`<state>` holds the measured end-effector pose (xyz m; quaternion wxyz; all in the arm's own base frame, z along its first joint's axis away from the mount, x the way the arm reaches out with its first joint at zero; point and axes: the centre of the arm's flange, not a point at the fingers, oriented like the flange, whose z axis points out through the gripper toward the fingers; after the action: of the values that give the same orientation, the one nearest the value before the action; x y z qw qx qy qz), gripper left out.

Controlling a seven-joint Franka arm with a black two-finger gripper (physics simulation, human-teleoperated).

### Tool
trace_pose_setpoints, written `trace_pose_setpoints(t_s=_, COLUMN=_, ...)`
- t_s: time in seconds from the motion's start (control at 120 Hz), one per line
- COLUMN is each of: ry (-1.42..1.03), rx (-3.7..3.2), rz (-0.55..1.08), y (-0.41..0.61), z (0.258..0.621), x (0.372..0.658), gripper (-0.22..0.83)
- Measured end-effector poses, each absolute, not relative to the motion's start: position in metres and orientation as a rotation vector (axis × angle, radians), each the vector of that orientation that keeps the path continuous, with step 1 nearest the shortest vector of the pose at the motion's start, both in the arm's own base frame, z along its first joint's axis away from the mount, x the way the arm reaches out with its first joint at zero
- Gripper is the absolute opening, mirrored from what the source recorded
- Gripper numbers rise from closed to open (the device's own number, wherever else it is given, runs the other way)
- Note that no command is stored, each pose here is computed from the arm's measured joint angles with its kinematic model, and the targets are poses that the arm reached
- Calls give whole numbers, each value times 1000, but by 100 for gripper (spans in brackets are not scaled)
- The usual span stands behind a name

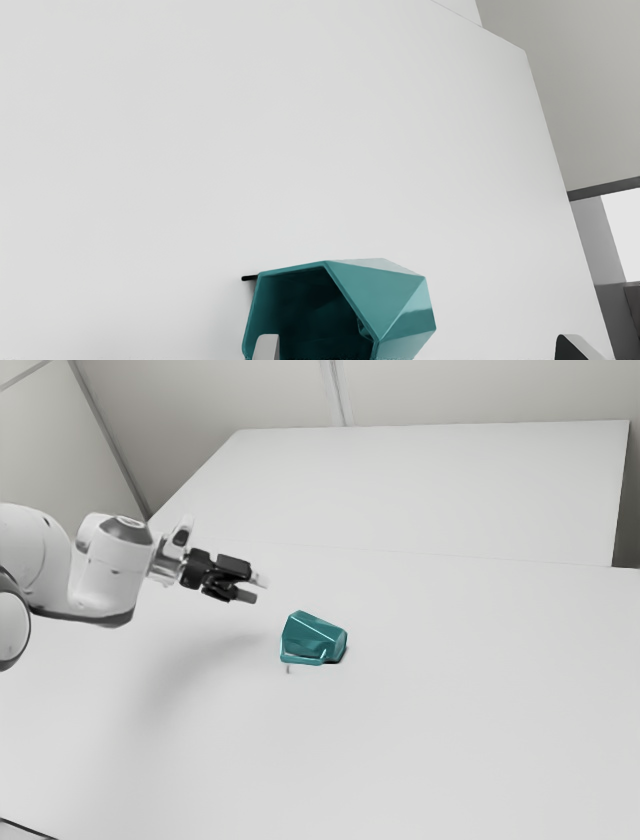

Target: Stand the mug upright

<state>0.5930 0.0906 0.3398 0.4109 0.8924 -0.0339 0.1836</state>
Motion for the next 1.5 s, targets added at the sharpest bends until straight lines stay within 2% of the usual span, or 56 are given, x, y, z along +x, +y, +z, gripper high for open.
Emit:
trace_pose_setpoints(t_s=0.425, ry=-79, rx=2209, rz=391, y=79, z=300, x=589, gripper=62)
trace_pose_setpoints(t_s=0.792, ry=-106, rx=2181, rz=385, y=56, z=291, x=602, gripper=62)
trace_pose_setpoints(t_s=1.5, ry=-48, rx=2143, rz=278, y=20, z=267, x=603, gripper=61)
